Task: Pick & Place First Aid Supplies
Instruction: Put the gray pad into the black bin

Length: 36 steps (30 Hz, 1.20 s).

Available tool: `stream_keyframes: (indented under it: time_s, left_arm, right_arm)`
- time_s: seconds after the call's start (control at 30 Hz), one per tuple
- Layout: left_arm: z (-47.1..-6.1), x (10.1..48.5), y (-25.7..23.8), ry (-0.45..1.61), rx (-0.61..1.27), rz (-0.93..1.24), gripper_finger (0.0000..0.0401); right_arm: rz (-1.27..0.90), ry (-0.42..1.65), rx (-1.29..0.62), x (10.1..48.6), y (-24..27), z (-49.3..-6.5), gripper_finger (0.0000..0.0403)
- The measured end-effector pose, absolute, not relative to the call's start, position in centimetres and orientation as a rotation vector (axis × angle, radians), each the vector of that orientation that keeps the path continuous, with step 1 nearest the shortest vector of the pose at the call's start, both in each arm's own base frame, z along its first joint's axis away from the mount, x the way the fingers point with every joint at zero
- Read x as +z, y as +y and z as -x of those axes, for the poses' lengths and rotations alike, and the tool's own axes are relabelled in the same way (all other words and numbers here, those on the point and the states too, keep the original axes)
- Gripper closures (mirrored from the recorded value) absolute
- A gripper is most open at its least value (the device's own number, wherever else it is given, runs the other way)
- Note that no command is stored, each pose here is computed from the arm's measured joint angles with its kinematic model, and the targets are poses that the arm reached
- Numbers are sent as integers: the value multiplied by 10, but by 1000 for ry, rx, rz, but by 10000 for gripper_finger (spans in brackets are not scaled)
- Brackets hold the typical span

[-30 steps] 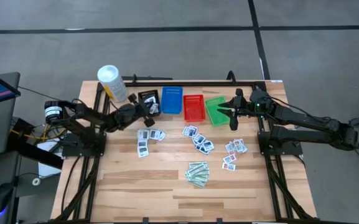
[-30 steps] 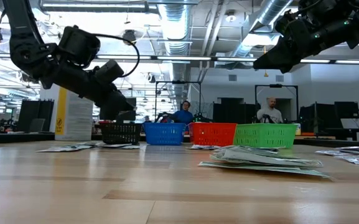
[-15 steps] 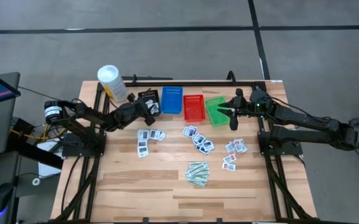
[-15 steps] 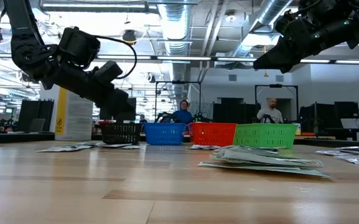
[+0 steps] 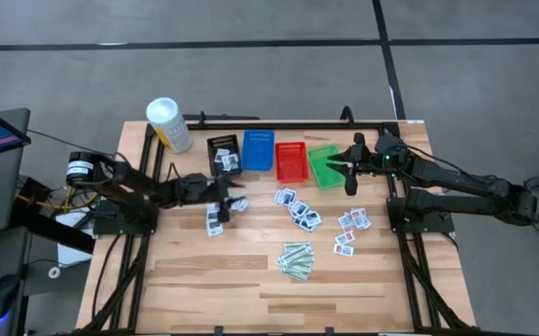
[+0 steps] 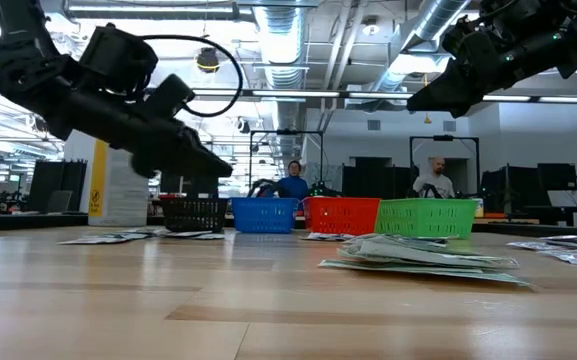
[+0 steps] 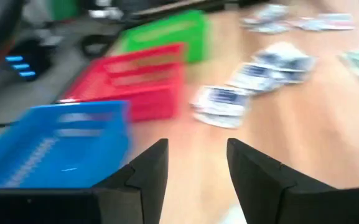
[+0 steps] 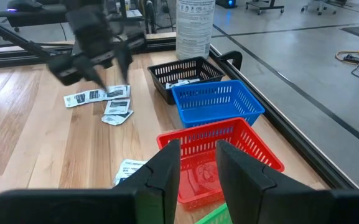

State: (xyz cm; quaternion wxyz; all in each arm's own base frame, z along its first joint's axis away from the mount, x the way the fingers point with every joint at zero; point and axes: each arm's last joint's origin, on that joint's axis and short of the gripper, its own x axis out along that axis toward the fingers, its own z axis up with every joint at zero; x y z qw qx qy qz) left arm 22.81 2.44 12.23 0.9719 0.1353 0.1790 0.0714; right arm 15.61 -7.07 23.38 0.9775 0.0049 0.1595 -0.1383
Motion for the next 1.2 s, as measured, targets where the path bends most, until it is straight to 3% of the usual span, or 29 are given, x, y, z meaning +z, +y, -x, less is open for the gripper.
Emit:
stream_keyframes:
  time_s: [0.2,0.77,1.2]
  left_arm:
    - [-221,113,13,408,42,-249,250]
    - [-210,93,8,640,36,-106,283]
    - [-207,89,-9,683,23,-182,286]
  right_arm:
    - [-17,342,-277,230,-73,-160,305]
    - [-52,458,-269,194,-89,-194,305]
    - [-24,450,-264,195,-89,-194,305]
